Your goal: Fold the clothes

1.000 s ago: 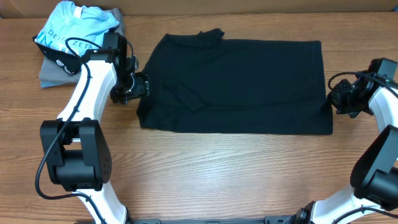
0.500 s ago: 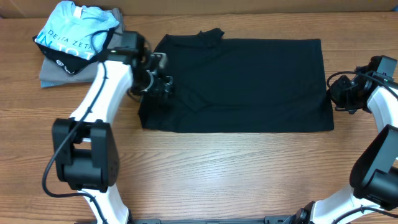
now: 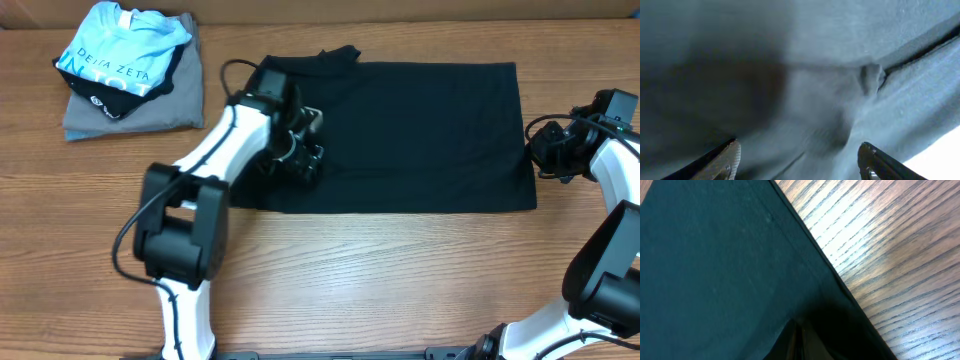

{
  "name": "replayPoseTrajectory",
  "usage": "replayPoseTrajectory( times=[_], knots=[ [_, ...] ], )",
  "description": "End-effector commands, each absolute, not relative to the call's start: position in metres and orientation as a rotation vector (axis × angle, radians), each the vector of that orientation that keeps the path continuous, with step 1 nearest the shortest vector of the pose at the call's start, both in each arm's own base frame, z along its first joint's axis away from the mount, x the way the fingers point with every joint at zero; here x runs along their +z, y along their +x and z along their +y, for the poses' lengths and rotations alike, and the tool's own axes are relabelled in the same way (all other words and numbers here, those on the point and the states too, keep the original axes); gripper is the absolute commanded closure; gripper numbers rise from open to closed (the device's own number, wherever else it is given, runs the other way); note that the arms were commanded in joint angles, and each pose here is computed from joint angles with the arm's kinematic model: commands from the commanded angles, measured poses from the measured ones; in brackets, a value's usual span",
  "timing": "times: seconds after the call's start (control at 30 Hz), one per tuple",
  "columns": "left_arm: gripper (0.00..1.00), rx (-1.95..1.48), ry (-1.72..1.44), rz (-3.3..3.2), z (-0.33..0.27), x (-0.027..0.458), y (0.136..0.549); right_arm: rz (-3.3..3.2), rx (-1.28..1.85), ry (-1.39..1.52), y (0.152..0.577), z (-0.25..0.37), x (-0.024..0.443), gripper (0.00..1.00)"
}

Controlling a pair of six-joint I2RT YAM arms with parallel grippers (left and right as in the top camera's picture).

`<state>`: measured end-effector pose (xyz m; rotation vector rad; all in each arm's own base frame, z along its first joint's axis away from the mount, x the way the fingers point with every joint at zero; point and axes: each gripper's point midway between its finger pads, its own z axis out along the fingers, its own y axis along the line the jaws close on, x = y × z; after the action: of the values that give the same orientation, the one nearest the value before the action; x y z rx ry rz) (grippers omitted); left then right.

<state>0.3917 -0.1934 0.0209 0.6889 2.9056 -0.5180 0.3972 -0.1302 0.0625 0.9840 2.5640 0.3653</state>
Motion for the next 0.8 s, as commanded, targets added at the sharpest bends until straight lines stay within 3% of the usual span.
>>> replayPoseTrajectory(
  times=[0.0, 0.17, 0.3, 0.4, 0.5, 0.63, 0.77],
  knots=[
    [0.24, -0.487, 0.795, 2.864, -0.213, 0.015, 0.392, 2.525, 0.364, 0.949, 0.406, -0.131, 0.080, 0.96],
    [0.32, -0.333, 0.829, 2.857, -0.212, 0.011, 0.394, 2.525, 0.364, 0.949, 0.406, -0.131, 0.080, 0.96],
    [0.62, -0.267, 0.792, 2.874, -0.206, 0.010, 0.396, 2.525, 0.364, 0.950, 0.406, -0.131, 0.080, 0.96],
    [0.75, -0.269, 0.768, 2.881, -0.206, 0.010, 0.396, 2.527, 0.365, 0.951, 0.405, -0.131, 0.079, 0.96],
    [0.75, -0.263, 0.729, 2.884, -0.205, 0.014, 0.398, 2.527, 0.364, 0.952, 0.405, -0.131, 0.079, 0.96],
    [0.67, -0.261, 0.712, 2.862, -0.205, 0.025, 0.400, 2.527, 0.364, 0.951, 0.405, -0.131, 0.079, 0.96],
    [0.71, -0.199, 0.683, 2.845, -0.198, 0.033, 0.406, 2.526, 0.364, 0.951, 0.405, -0.131, 0.079, 0.96]
  ],
)
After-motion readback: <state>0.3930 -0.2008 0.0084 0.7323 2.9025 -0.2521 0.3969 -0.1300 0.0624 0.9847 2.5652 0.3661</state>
